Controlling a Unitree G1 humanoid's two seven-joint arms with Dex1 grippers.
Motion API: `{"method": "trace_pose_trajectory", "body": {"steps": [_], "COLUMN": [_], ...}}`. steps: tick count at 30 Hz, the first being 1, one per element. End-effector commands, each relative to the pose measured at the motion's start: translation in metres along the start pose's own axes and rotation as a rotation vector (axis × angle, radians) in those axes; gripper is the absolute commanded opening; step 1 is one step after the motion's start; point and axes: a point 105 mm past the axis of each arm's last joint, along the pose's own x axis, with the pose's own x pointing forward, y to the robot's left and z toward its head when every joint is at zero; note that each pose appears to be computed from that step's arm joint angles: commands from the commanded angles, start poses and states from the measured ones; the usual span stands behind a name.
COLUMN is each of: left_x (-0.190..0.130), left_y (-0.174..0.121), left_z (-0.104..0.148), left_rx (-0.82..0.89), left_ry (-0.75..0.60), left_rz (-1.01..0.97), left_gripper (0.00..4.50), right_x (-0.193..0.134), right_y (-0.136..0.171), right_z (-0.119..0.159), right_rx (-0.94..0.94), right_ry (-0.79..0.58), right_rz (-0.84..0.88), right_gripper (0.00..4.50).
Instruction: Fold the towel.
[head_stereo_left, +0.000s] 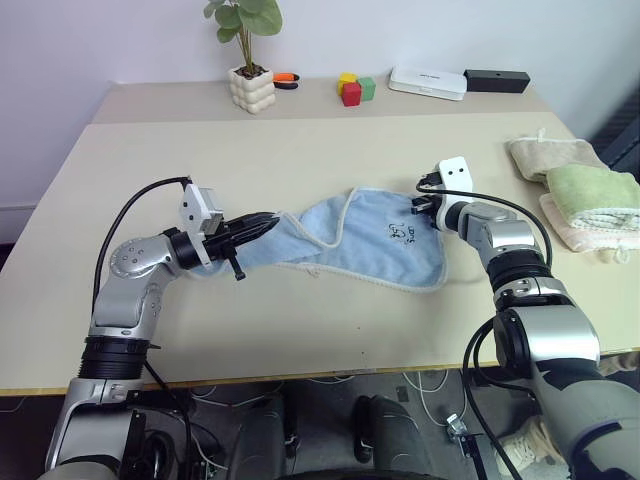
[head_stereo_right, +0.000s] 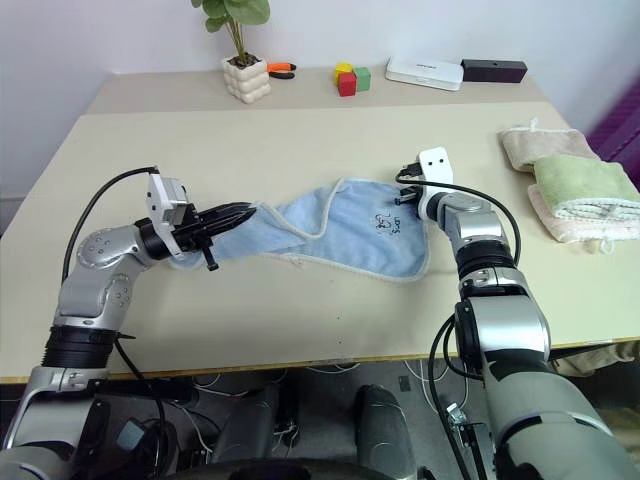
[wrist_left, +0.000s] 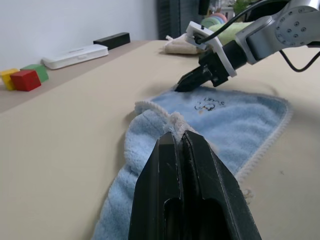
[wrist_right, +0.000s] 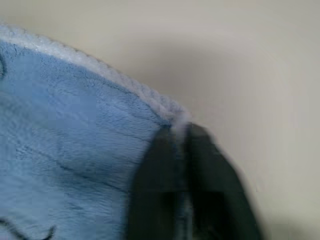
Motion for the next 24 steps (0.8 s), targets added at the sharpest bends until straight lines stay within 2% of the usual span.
{"method": "trace_pose_trajectory", "body": {"steps": [1, 6, 9, 11, 13, 16, 19, 21, 24], "left_x": [-0.002, -0.006, -0.017, -0.028, -0.028, -0.017, -0.006, 0.001, 0.008], "left_y": [0.005, 0.017, 0.041, 0.061, 0.070, 0.087, 0.115, 0.134, 0.163], "left_z": [0.009, 0.004, -0.002, -0.009, -0.009, -0.008, -0.006, 0.000, 0.049], "left_rx": [0.049, 0.048, 0.011, 0.050, 0.101, 0.145, 0.145, 0.159, 0.270], "left_ry": [-0.003, 0.005, -0.015, 0.006, 0.012, 0.019, 0.017, 0.037, 0.014], "left_rz": [0.018, 0.064, 0.218, 0.354, 0.401, 0.444, 0.562, 0.658, 0.772], "left_gripper": [0.00, 0.00, 0.00, 0.00, 0.00, 0.00, 0.00, 0.00, 0.00], "right_x": [-0.003, -0.014, -0.029, -0.044, -0.051, -0.048, -0.033, -0.021, -0.019], "right_y": [-0.006, -0.016, -0.014, -0.009, -0.007, -0.009, -0.010, -0.008, -0.008], "right_z": [0.003, 0.006, 0.009, 0.012, 0.022, 0.044, 0.059, 0.067, 0.116], "right_rx": [-0.020, -0.121, -0.128, -0.152, -0.158, -0.159, -0.145, -0.177, -0.205], "right_ry": [-0.004, -0.038, -0.087, -0.119, -0.162, -0.225, -0.251, -0.257, -0.368], "right_rz": [-0.015, -0.019, 0.028, 0.072, 0.069, 0.027, -0.012, -0.056, -0.158], "right_gripper": [0.04, 0.04, 0.04, 0.04, 0.04, 0.04, 0.04, 0.04, 0.04]}}
